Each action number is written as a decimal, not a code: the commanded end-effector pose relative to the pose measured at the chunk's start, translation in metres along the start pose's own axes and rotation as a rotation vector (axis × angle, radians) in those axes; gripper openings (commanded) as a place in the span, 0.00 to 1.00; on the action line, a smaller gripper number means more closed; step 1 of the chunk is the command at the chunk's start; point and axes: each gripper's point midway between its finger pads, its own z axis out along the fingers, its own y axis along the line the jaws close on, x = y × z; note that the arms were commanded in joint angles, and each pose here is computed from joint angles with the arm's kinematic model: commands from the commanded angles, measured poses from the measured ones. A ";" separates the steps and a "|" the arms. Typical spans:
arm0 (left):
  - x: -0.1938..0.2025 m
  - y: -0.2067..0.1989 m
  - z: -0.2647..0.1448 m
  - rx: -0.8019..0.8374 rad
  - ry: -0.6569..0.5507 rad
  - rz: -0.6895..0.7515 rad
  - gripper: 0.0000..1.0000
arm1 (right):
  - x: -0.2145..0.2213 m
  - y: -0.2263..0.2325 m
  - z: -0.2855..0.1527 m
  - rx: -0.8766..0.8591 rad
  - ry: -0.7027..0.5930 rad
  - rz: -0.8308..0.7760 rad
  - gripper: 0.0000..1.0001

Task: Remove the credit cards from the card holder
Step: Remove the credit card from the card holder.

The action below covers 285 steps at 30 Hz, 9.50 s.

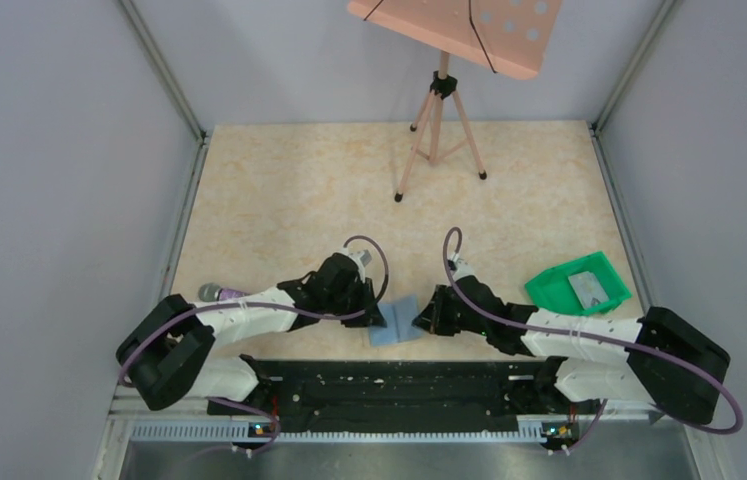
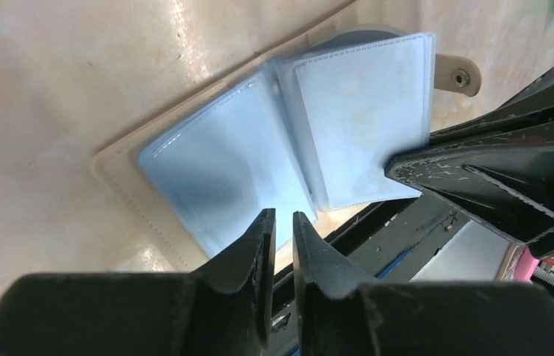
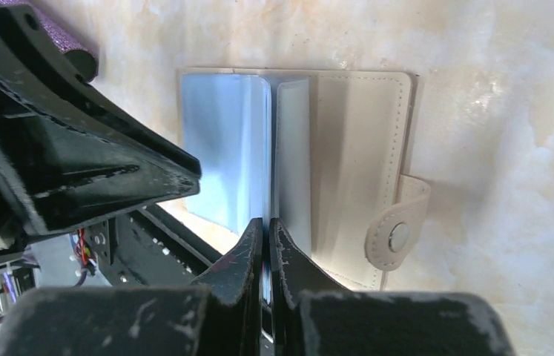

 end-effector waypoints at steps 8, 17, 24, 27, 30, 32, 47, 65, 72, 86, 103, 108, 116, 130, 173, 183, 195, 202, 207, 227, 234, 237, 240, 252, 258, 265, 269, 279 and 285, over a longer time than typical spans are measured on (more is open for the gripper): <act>-0.033 -0.034 -0.026 0.024 -0.105 0.036 0.26 | -0.021 -0.012 -0.023 0.098 -0.055 -0.086 0.00; -0.031 -0.039 -0.015 0.065 -0.077 0.027 0.28 | -0.024 -0.020 -0.025 0.144 -0.048 -0.109 0.26; -0.030 -0.047 -0.006 0.108 -0.046 0.036 0.27 | -0.036 -0.013 -0.032 0.156 -0.089 -0.099 0.36; -0.029 -0.046 0.000 0.119 -0.034 0.039 0.27 | -0.039 -0.011 -0.032 0.151 -0.102 -0.090 0.37; -0.025 -0.041 0.005 0.108 -0.022 0.039 0.26 | -0.040 -0.009 -0.030 0.139 -0.109 -0.089 0.38; -0.023 -0.036 0.007 0.098 -0.018 0.035 0.25 | -0.042 -0.009 -0.029 0.147 -0.110 -0.091 0.38; -0.007 -0.015 0.016 0.074 -0.004 0.006 0.23 | -0.037 -0.022 -0.011 0.177 -0.098 -0.075 0.41; -0.001 -0.010 0.015 0.060 -0.002 0.001 0.23 | -0.029 -0.042 -0.006 0.240 -0.083 -0.080 0.43; 0.000 -0.009 0.016 0.061 0.001 -0.002 0.23 | -0.024 -0.043 -0.003 0.236 -0.065 -0.081 0.42; 0.000 -0.011 0.017 0.061 0.013 0.003 0.23 | -0.024 -0.006 0.001 0.067 -0.037 -0.061 0.42; -0.001 -0.014 0.015 0.069 -0.001 0.000 0.23 | -0.024 0.024 -0.011 -0.086 -0.037 -0.027 0.42; -0.009 -0.020 0.007 0.063 -0.037 0.006 0.23 | -0.023 0.032 -0.011 -0.127 -0.032 -0.006 0.42; -0.039 -0.027 -0.025 -0.004 -0.179 0.000 0.30 | -0.024 0.045 -0.009 -0.193 -0.031 0.014 0.42; -0.068 -0.023 -0.074 -0.054 -0.397 -0.022 0.35 | -0.011 0.066 0.014 -0.189 0.034 -0.033 0.41; -0.003 0.007 0.001 -0.002 -0.071 -0.041 0.24 | -0.021 -0.023 -0.002 0.138 -0.041 -0.067 0.53; 0.000 0.011 -0.001 -0.006 -0.079 -0.042 0.23 | -0.024 0.002 -0.004 0.012 -0.046 -0.062 0.45; 0.001 0.005 -0.001 0.008 -0.072 -0.040 0.23 | -0.015 0.015 0.001 -0.074 -0.013 -0.022 0.46; -0.001 0.005 -0.003 0.016 -0.096 -0.045 0.23 | -0.011 0.033 0.005 -0.139 0.018 -0.023 0.46; -0.004 0.002 -0.003 0.015 -0.095 -0.047 0.23 | -0.009 0.054 0.008 -0.191 0.034 -0.032 0.46; -0.017 -0.029 -0.029 0.097 -0.137 0.009 0.27 | -0.026 0.008 -0.008 0.045 -0.044 -0.136 0.55; -0.016 -0.045 -0.012 0.174 -0.075 0.046 0.27 | -0.018 -0.005 -0.007 0.061 -0.023 -0.132 0.56; -0.012 -0.033 -0.001 0.133 -0.055 0.028 0.26 | -0.016 -0.010 -0.005 0.070 -0.016 -0.128 0.56; -0.002 -0.018 0.010 0.093 -0.015 -0.003 0.25 | -0.015 -0.011 -0.005 0.067 -0.009 -0.121 0.56; 0.009 0.002 0.019 0.049 0.003 -0.043 0.24 | -0.014 -0.018 -0.001 0.067 -0.012 -0.094 0.55; 0.009 0.009 0.016 0.006 -0.007 -0.033 0.24 | -0.023 -0.020 -0.003 0.108 -0.036 -0.110 0.55; -0.001 0.018 0.008 -0.075 -0.047 -0.011 0.24 | -0.028 -0.026 -0.005 0.147 -0.052 -0.114 0.55; 0.002 0.024 0.004 -0.105 -0.043 -0.013 0.24 | -0.027 -0.026 -0.003 0.149 -0.038 -0.115 0.55; 0.008 0.026 0.007 -0.092 -0.029 -0.023 0.24 | -0.018 -0.009 0.000 0.030 -0.019 -0.072 0.55; 0.008 0.026 0.005 -0.092 -0.038 -0.026 0.24 | -0.017 0.002 0.000 -0.027 -0.014 -0.055 0.54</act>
